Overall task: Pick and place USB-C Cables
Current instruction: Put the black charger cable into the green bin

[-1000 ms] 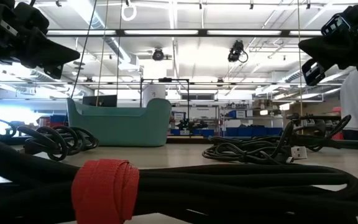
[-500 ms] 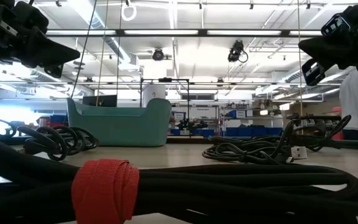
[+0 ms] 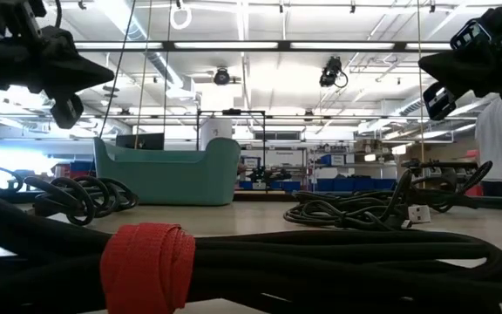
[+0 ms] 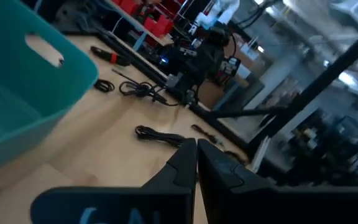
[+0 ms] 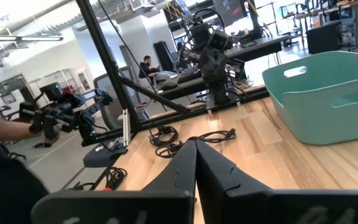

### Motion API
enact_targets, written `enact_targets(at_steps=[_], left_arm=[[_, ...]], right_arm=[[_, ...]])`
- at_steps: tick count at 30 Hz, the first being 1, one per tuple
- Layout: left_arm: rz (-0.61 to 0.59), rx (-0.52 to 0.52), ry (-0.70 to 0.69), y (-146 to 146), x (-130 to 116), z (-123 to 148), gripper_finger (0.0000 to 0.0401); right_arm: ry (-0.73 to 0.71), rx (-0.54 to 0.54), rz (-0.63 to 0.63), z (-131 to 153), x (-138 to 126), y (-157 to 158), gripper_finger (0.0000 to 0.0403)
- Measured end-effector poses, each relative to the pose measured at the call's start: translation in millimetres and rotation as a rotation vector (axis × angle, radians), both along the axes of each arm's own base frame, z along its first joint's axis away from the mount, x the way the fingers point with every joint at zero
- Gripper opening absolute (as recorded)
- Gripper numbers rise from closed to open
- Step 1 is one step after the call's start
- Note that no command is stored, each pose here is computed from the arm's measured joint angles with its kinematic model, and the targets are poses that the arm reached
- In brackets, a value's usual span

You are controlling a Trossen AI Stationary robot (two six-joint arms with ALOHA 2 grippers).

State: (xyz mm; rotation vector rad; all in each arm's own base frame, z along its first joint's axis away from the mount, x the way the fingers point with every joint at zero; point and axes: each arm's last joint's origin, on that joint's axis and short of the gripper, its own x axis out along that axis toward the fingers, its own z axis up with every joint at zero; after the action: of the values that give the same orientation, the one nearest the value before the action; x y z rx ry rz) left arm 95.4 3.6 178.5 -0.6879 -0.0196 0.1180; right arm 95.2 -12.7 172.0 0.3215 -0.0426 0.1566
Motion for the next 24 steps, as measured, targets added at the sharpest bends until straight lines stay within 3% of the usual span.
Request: enact_targets(at_steps=[7,12,16,24], left_arm=[[0.044,-0.057,-0.199,1.3,-1.6,18.3,0.0021],[0.084,0.02,-0.35,2.3,-5.7,33.7,0.002],[0.114,0.074,-0.373,2.8,-6.9,36.6,0.002],[0.133,0.075,-0.401,3.3,-8.1,39.2,0.002]], right_arm=[[-0.133,-0.002,-0.007,13.3,-1.8,0.2,0.0014],[-0.37,0.052,0.028,36.7,-10.0,2.2,0.0014],[-0.539,0.004,-0.037,49.9,-17.7,2.2,0.0013],[-0.598,0.062,-0.114,54.0,-20.5,0.1,0.0006]])
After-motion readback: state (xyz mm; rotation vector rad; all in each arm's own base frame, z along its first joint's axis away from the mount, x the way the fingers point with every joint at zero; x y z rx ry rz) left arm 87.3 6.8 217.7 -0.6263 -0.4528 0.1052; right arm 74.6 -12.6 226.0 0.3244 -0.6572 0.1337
